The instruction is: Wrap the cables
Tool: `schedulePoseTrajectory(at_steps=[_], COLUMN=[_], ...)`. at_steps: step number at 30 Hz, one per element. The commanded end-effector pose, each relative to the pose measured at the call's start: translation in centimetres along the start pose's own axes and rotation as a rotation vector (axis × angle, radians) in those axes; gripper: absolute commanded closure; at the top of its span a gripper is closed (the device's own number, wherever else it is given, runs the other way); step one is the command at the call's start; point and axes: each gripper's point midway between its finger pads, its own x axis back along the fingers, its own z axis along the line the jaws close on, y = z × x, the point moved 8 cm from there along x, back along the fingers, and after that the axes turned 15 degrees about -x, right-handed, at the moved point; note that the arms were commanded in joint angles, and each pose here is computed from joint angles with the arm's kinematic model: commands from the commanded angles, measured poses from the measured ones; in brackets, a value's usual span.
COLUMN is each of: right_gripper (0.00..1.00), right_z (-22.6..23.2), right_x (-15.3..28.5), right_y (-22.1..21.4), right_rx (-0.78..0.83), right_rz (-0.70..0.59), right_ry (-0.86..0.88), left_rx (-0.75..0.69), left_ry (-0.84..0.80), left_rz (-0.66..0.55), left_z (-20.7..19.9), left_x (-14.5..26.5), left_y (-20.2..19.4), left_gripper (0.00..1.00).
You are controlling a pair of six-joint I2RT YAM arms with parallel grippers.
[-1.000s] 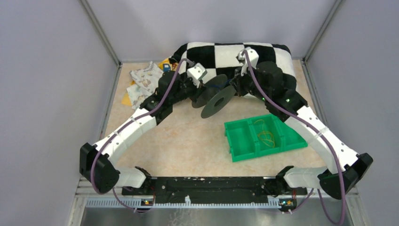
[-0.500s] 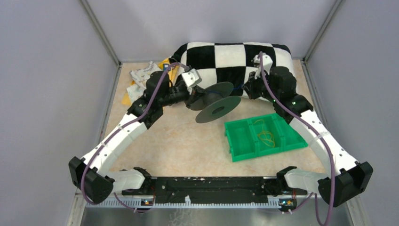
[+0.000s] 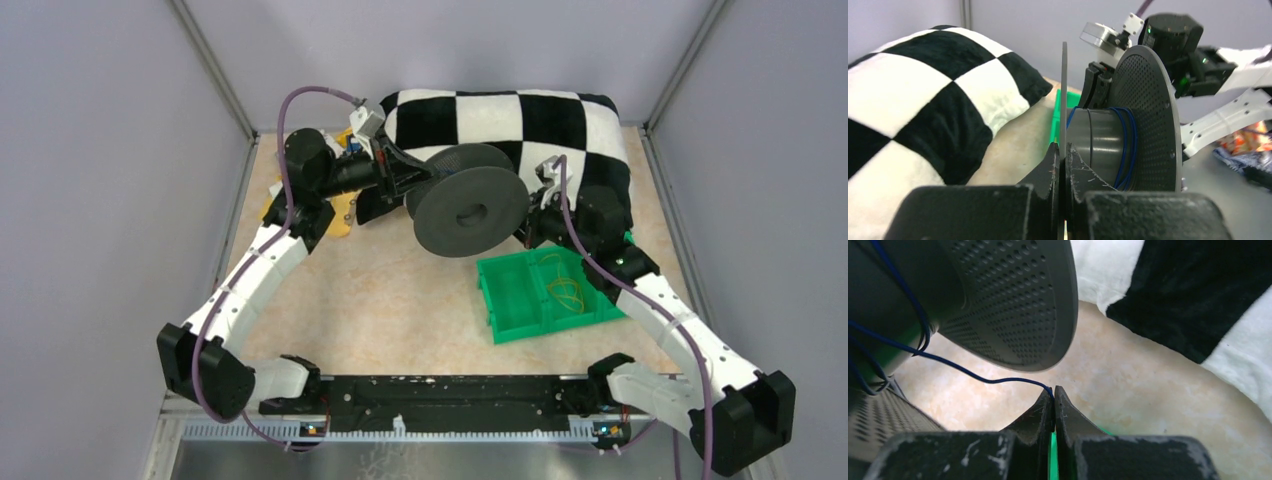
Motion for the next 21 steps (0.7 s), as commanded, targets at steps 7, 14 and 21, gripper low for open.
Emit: schedulePoseTrajectory(at_steps=[7, 14, 21], right_gripper=[1.00, 1.00, 1.00], right_z=[2.3, 2.7, 3.1], right_x=[0.8, 0.7, 0.6], right_y=[0.5, 0.6, 0.4], right_rx=[-0.056, -0.087, -0.129], right_rz=[-0.233, -0.288, -0.328], right_ry=[0.236, 0.267, 0.291], left_rx=[0.300, 0.542, 0.737], left_ry=[0.066, 0.167, 0.325], left_rz=[-0.256, -0.322, -0.314], left_z=[1.6, 2.9, 3.8], left_x=[-1.0, -1.5, -1.3], left_y=[2.1, -0.8, -3.2], left_gripper=[1.00, 1.00, 1.00])
